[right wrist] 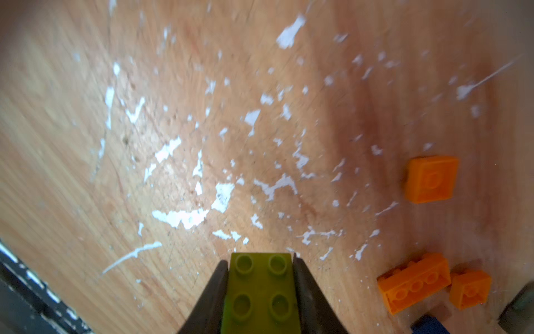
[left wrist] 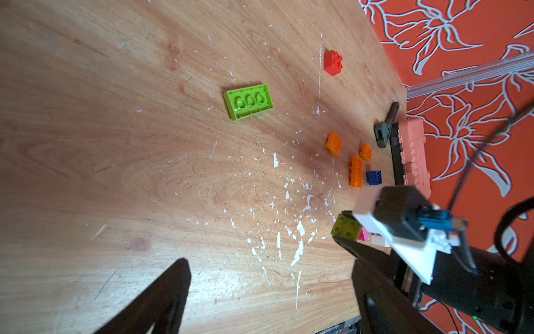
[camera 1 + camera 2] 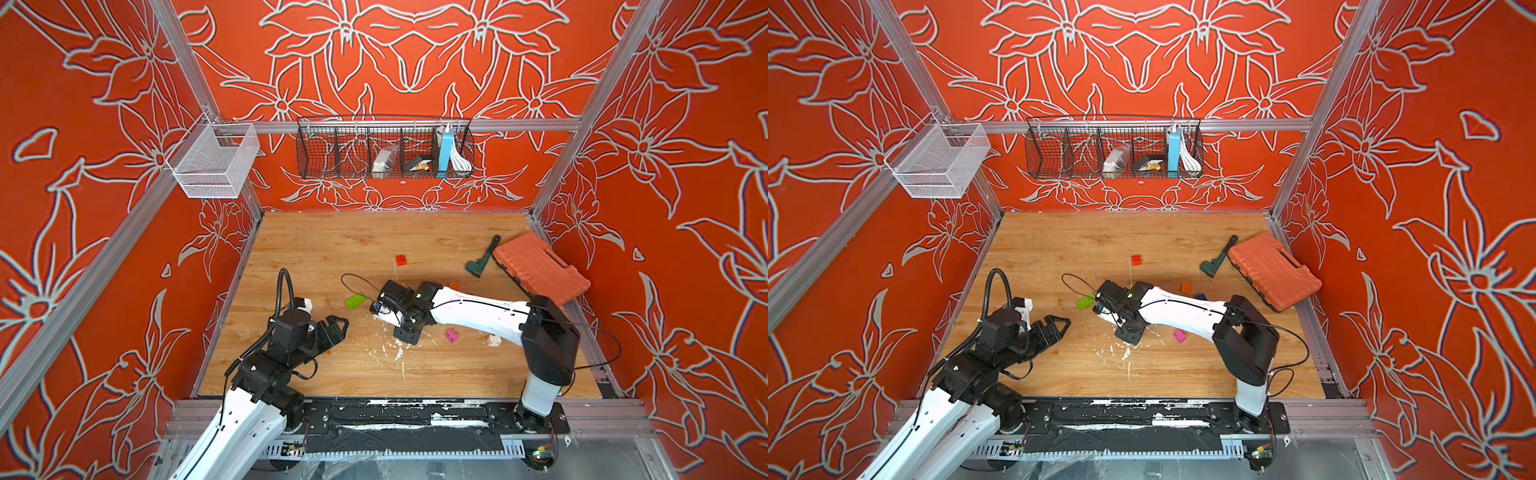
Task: Assemble the letter r with lego
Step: Pick up the lego brick from the center of the board.
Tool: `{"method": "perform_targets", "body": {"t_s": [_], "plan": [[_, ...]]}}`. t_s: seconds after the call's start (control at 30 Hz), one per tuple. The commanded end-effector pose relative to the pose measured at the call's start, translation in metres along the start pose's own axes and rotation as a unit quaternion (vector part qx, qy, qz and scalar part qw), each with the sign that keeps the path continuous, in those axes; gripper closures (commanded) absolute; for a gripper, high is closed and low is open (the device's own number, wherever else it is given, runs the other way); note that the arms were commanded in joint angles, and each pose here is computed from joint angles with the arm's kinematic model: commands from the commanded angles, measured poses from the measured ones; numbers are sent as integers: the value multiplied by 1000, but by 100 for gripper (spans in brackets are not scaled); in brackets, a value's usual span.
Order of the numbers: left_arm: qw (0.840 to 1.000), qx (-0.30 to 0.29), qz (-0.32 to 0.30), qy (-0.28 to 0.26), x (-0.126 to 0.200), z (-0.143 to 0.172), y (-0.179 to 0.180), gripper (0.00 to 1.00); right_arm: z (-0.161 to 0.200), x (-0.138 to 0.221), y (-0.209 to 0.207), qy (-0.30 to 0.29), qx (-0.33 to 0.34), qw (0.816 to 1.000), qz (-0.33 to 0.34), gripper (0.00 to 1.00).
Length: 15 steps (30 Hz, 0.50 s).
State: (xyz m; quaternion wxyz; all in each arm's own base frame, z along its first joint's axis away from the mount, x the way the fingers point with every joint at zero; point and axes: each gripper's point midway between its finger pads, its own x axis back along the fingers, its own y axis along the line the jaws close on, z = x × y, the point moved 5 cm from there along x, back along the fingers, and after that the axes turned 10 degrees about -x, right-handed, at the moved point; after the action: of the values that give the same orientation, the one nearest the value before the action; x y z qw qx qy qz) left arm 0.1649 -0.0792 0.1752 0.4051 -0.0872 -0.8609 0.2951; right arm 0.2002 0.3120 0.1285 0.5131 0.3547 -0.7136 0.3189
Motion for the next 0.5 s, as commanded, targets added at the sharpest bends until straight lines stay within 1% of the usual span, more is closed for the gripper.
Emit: {"method": "perform_targets", "body": {"t_s": [0.0, 0.07, 0.17, 0.27, 0.33, 0.47], "plan": [[1000, -10, -4, 10, 6, -7, -8, 12, -40, 9, -15, -147, -87, 985, 10, 87], [1000, -12, -4, 15, 8, -11, -13, 12, -53, 15, -22, -212, -111, 971, 19, 87], [1000, -14, -1, 21, 12, -16, -20, 12, -67, 17, -34, -274, -145, 950, 36, 87], [1000, -15, -1, 27, 16, -18, -24, 12, -76, 8, -38, -309, -166, 935, 44, 87], [999, -16, -1, 30, 18, -19, -26, 12, -78, -2, -38, -322, -178, 929, 42, 87], [999, -21, -4, 32, 23, -20, -27, 12, -76, -24, -35, -330, -199, 923, 27, 88]]}}
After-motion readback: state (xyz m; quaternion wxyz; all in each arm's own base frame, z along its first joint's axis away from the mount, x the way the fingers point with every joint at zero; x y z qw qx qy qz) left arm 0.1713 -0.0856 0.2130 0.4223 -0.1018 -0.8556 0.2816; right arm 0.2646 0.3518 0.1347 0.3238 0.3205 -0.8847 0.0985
